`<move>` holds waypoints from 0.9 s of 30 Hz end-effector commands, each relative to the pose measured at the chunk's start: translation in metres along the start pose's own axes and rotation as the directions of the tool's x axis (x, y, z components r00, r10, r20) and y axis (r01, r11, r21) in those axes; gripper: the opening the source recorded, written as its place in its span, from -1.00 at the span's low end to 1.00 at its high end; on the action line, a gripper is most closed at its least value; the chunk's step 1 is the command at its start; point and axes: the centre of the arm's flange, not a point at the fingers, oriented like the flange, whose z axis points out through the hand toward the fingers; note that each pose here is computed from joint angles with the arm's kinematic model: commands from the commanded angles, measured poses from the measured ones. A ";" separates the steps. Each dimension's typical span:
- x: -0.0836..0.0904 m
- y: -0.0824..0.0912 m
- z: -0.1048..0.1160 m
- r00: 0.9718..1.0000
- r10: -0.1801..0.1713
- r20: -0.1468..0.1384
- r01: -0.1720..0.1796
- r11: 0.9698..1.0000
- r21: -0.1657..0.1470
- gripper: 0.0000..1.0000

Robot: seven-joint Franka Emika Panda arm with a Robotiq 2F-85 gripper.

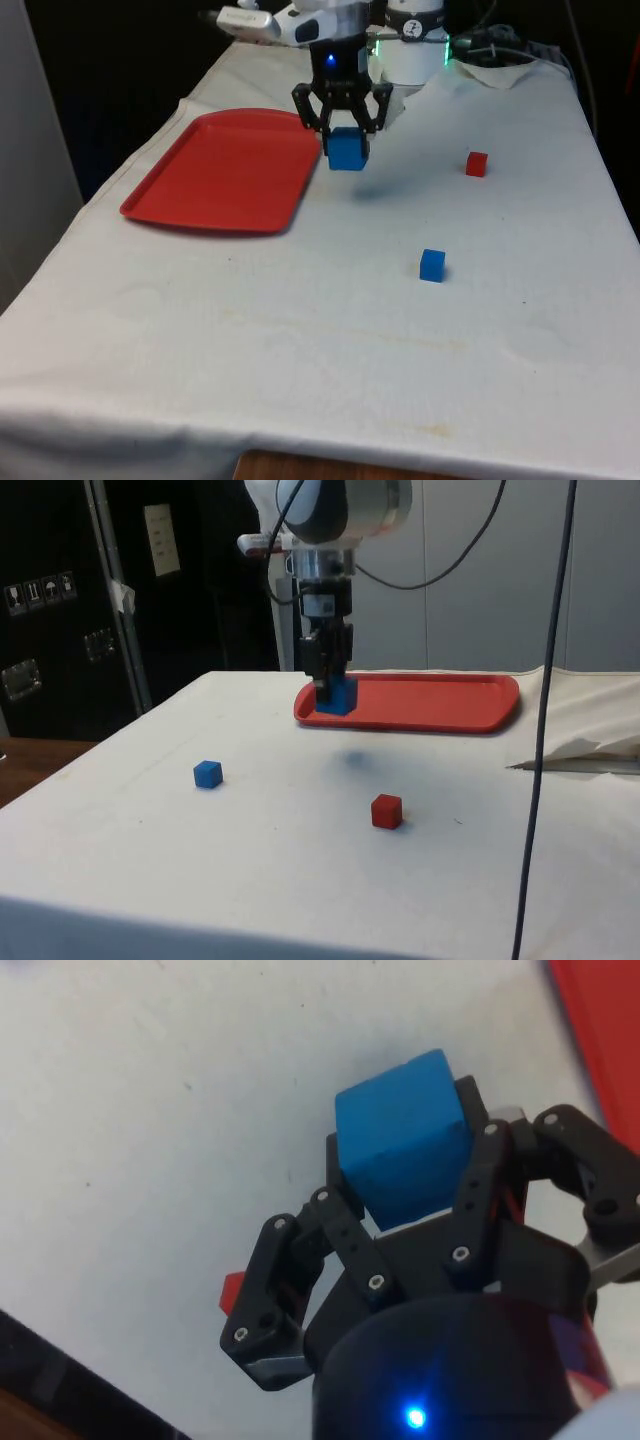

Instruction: Pick up the largest block and place it onto the tray.

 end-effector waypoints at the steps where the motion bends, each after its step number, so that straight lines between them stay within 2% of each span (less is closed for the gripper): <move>1: -0.001 0.001 -0.003 1.000 -0.001 -0.002 0.001 1.000 -0.010 -0.99; 5: -0.003 0.006 -0.012 1.000 -0.008 -0.022 0.008 1.000 -0.002 -0.99; 6: -0.002 0.004 -0.011 1.000 -0.008 -0.017 0.008 1.000 0.007 -0.99; 7: -0.004 0.007 -0.014 1.000 -0.010 -0.026 0.010 1.000 -0.002 -0.99; 14: -0.012 0.023 -0.021 0.998 -0.027 -0.052 0.027 1.000 0.001 -0.99; 15: -0.013 0.026 -0.022 0.998 -0.029 -0.055 0.029 1.000 0.001 -0.99; 16: -0.011 0.021 -0.020 0.999 -0.025 -0.048 0.025 1.000 0.012 -0.99; 17: -0.014 0.030 -0.023 0.998 -0.031 -0.060 0.031 1.000 0.001 -0.99; 22: -0.020 0.045 -0.029 0.996 -0.044 -0.081 0.044 0.999 0.003 -0.99; 24: -0.022 0.052 -0.031 0.995 -0.047 -0.087 0.048 0.999 0.004 -0.99; 25: -0.021 0.048 -0.030 0.996 -0.044 -0.077 0.045 0.999 0.013 -0.99; 27: -0.026 0.060 -0.033 0.994 -0.052 -0.094 0.052 0.999 0.003 -0.99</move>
